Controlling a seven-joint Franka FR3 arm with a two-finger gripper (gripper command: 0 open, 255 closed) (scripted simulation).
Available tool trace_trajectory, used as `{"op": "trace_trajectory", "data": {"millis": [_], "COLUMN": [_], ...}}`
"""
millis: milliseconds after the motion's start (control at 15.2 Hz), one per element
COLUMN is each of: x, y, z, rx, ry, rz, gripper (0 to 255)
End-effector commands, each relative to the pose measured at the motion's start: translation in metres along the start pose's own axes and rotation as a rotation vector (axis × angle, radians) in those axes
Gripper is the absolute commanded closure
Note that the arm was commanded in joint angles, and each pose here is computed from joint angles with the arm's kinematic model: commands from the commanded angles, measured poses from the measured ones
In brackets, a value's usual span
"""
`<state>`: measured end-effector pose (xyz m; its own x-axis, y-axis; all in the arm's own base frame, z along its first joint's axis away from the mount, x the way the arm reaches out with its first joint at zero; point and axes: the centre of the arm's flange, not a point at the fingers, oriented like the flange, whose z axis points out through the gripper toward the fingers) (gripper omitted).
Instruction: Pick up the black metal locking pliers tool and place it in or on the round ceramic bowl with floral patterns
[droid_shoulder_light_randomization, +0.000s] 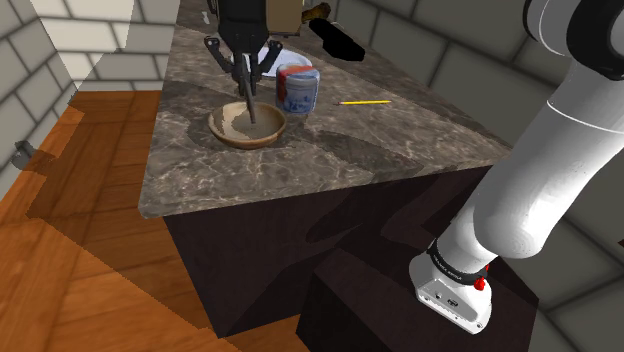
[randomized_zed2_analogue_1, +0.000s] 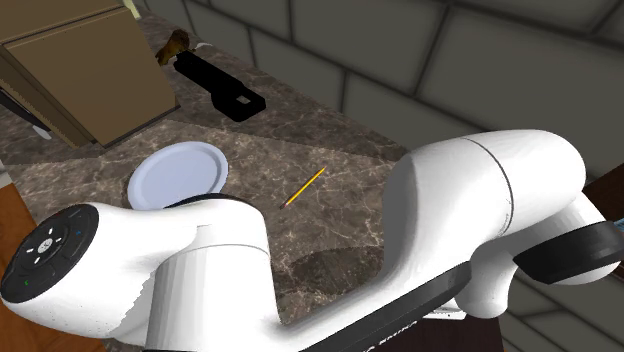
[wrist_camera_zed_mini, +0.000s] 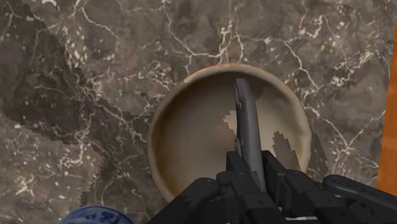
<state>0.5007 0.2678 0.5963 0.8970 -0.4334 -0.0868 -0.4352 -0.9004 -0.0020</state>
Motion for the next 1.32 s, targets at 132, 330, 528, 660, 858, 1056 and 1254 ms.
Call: {"op": "trace_trajectory", "data": {"millis": [132,330,528,660,858,1056,1254], "x": [0.001,0.003,0.003,0.003,0.003,0.003,0.003], "y": [0.0,0.0,0.0,0.0,0.0,0.0,0.0], "z": [0.021,0.037,0.039,0.039,0.039,0.039,0.039], "rx": [0.0,0.0,0.0,0.0,0.0,0.0,0.0], "ry": [0.0,0.0,0.0,0.0,0.0,0.0,0.0], "rz": [0.0,0.0,0.0,0.0,0.0,0.0,0.0], "gripper": [255,255,255,255,255,0,0]}}
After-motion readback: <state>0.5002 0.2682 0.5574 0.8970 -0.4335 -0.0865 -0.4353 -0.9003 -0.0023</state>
